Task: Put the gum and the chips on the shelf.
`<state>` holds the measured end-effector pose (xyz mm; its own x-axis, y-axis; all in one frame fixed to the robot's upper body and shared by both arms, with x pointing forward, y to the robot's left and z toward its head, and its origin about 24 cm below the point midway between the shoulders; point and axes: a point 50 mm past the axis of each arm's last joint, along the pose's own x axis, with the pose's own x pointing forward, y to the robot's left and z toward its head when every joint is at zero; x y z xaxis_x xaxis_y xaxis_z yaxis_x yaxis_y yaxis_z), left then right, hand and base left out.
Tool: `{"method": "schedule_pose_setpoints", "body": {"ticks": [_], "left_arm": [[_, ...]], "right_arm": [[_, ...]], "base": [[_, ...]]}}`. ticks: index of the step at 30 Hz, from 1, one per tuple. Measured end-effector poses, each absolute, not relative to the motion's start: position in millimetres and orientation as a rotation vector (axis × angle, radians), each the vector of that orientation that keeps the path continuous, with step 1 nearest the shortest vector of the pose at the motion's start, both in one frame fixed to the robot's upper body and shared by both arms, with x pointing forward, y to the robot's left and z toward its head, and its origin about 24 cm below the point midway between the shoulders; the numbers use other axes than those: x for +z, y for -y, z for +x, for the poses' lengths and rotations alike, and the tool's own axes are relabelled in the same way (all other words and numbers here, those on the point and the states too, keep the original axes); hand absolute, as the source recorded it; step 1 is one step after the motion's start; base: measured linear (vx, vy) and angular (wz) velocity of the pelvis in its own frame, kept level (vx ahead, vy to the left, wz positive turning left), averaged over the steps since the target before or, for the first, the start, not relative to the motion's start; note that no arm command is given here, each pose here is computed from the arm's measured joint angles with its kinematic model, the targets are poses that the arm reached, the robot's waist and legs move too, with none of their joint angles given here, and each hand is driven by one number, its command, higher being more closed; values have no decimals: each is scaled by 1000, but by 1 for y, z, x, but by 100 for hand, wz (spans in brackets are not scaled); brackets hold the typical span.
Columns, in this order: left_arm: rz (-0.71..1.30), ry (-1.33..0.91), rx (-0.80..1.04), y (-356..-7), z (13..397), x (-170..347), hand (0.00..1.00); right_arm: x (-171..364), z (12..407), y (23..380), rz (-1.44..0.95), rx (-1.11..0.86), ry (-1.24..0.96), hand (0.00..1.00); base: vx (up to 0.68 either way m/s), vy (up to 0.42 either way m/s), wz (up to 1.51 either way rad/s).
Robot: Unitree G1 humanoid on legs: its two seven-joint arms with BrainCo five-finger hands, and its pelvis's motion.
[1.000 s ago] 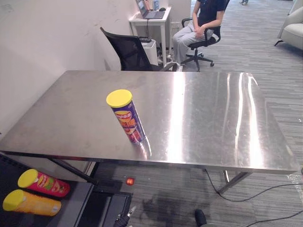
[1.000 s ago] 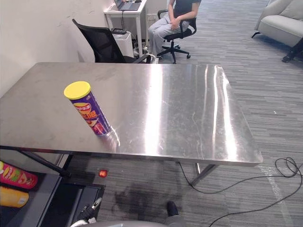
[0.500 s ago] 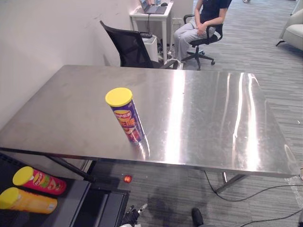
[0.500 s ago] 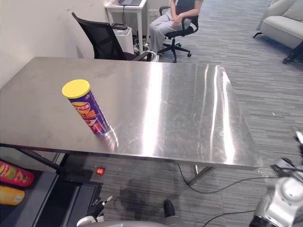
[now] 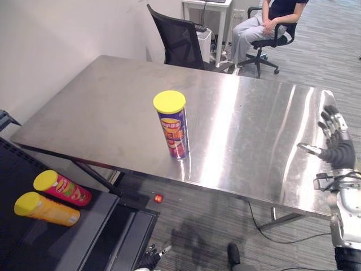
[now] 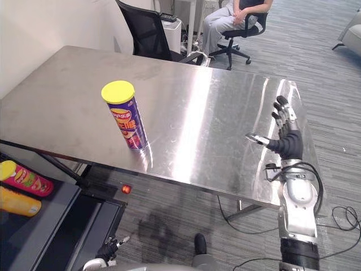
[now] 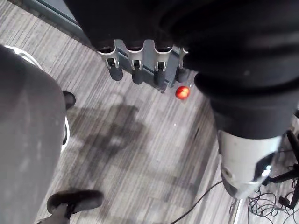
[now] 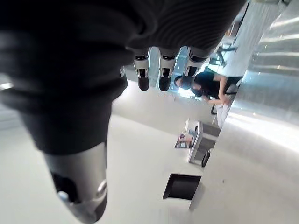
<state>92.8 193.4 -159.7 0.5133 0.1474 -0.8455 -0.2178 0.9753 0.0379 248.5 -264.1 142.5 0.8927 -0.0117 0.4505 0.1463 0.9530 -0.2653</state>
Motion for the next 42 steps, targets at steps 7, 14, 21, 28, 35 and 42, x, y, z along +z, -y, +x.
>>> {"method": "schedule_pose_setpoints", "body": {"ticks": [7,14,21,28,35,42], "left_arm": [[-76,-1007,218,-192,94,-160,0],[-71,-1002,222,-193,96,-159,0],[-62,-998,230,-194,98,-159,0],[-63,-993,230,-194,100,-158,0],[-57,-983,237,-195,103,-157,0],[-49,-963,251,-197,107,-155,0]], "right_arm": [[164,261,214,-203,161,580,0],[171,266,177,-170,344,618,0],[177,272,155,-139,432,637,0],[171,284,143,-138,469,586,0],[166,293,139,-98,435,552,0],[148,300,138,-73,414,471,0]], "base": [[-40,-48,6],[-63,-43,8],[-45,-45,4],[-28,-41,12],[-34,-32,15],[-23,-29,5]]}}
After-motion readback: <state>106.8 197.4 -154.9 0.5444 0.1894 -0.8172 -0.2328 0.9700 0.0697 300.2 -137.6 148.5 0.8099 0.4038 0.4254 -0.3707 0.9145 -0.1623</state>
